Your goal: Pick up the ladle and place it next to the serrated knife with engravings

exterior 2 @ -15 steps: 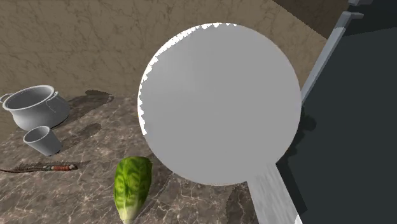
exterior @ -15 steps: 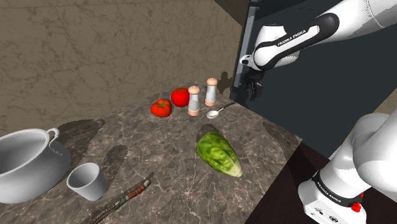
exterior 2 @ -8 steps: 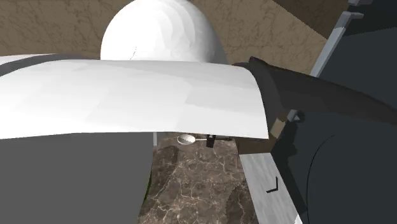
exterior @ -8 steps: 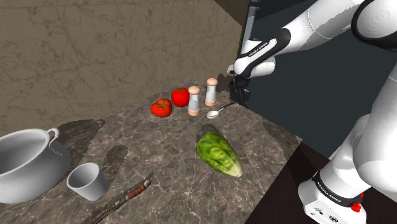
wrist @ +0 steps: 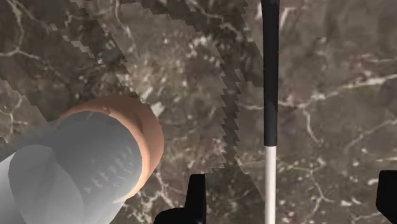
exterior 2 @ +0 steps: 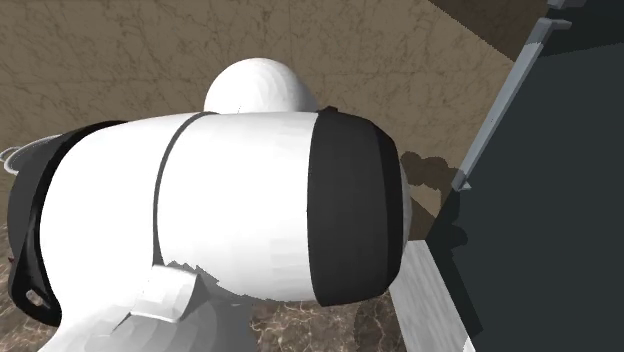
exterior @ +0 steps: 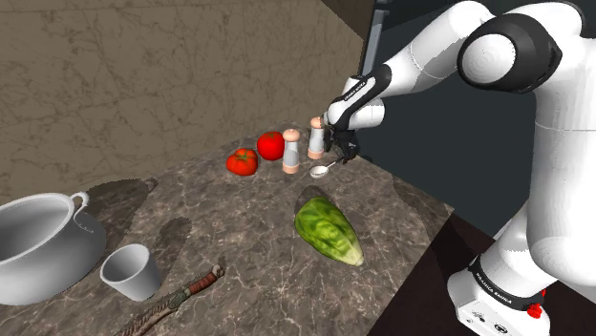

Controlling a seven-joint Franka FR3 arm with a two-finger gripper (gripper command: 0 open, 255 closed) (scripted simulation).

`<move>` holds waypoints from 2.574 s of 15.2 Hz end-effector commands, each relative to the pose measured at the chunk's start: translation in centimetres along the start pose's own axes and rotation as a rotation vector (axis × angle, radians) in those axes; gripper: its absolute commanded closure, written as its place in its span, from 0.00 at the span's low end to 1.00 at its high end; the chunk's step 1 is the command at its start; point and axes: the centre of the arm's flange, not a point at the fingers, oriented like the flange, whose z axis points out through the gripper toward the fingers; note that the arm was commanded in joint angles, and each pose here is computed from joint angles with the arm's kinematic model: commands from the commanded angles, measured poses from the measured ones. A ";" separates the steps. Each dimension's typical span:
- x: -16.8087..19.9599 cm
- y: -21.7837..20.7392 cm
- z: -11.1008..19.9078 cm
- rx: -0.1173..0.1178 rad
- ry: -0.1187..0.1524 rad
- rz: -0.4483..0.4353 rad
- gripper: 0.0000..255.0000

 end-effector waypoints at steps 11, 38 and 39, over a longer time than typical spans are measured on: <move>0.1 0.2 3.8 -0.001 0.002 -0.010 0.00; 0.3 0.9 -3.5 -0.001 0.002 -0.010 1.00; 0.3 1.0 -4.1 -0.001 0.002 -0.010 1.00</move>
